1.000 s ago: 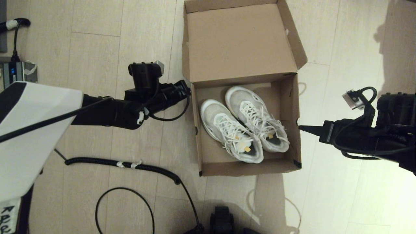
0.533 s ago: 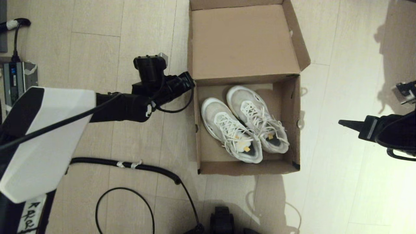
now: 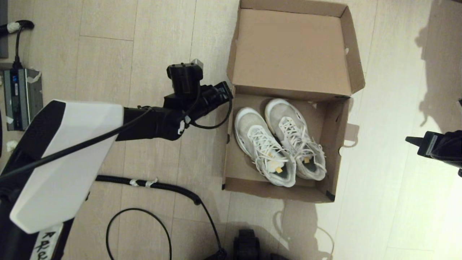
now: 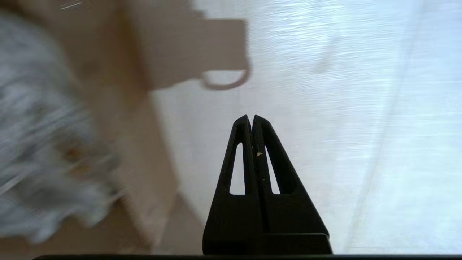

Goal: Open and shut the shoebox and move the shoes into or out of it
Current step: Close the shoe box

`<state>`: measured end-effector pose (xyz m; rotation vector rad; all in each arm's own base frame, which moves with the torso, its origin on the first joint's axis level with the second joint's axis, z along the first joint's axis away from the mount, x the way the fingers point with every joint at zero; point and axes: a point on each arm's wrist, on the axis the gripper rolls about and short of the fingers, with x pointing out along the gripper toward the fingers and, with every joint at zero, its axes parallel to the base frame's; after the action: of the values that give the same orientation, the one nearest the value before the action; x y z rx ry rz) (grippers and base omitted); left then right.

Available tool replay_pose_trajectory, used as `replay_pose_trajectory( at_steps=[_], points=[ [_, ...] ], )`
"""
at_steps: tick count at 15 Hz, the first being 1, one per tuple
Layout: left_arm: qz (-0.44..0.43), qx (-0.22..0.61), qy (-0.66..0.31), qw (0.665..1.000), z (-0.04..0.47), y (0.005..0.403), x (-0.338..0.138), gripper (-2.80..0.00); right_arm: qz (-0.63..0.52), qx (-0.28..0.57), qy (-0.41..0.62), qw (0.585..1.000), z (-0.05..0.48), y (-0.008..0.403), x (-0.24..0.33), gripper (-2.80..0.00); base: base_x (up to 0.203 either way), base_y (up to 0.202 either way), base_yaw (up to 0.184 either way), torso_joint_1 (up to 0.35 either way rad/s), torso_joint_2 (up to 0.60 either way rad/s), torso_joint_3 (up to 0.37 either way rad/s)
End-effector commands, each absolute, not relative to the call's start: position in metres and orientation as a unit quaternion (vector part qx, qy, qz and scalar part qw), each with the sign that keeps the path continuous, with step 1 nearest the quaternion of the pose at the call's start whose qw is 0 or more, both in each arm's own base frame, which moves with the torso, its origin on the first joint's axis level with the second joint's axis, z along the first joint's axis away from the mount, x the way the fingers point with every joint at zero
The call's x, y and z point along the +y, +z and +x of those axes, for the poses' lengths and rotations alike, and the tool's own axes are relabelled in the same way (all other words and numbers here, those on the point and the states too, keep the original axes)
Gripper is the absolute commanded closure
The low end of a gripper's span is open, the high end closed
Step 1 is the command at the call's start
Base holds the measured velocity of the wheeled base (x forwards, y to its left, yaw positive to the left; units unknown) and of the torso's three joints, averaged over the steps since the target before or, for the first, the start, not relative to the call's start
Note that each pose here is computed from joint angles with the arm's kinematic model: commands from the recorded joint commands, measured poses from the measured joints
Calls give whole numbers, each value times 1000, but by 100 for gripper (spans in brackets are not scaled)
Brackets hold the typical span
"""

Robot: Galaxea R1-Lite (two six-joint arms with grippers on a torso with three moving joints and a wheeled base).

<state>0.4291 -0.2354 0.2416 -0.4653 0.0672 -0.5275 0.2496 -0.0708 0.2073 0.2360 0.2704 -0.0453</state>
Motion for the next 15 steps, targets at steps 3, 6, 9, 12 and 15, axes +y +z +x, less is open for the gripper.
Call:
replay_pose_trajectory(
  at_steps=[3, 6, 9, 12, 15],
  points=[
    [-216, 12, -235, 948, 415, 268, -212, 0, 115, 147, -104, 977, 287, 197, -87, 0, 0, 0, 0, 0, 0, 0],
    [-190, 1, -209, 959, 412, 276, -184, 0, 115, 141, -101, 978, 325, 197, -97, 0, 0, 0, 0, 0, 0, 0],
    [-176, -12, -193, 965, 406, 288, -164, 0, 115, 111, -54, 986, 357, 234, -104, 0, 0, 0, 0, 0, 0, 0],
    [-161, -27, -195, 967, 406, 293, -165, 0, 115, 100, -14, 988, 384, 275, -107, 0, 0, 0, 0, 0, 0, 0],
    [-163, -56, -208, 963, 403, 301, -172, 0, 134, 128, 40, 982, 410, 286, -98, 0, 0, 0, 0, 0, 0, 0]
  ],
)
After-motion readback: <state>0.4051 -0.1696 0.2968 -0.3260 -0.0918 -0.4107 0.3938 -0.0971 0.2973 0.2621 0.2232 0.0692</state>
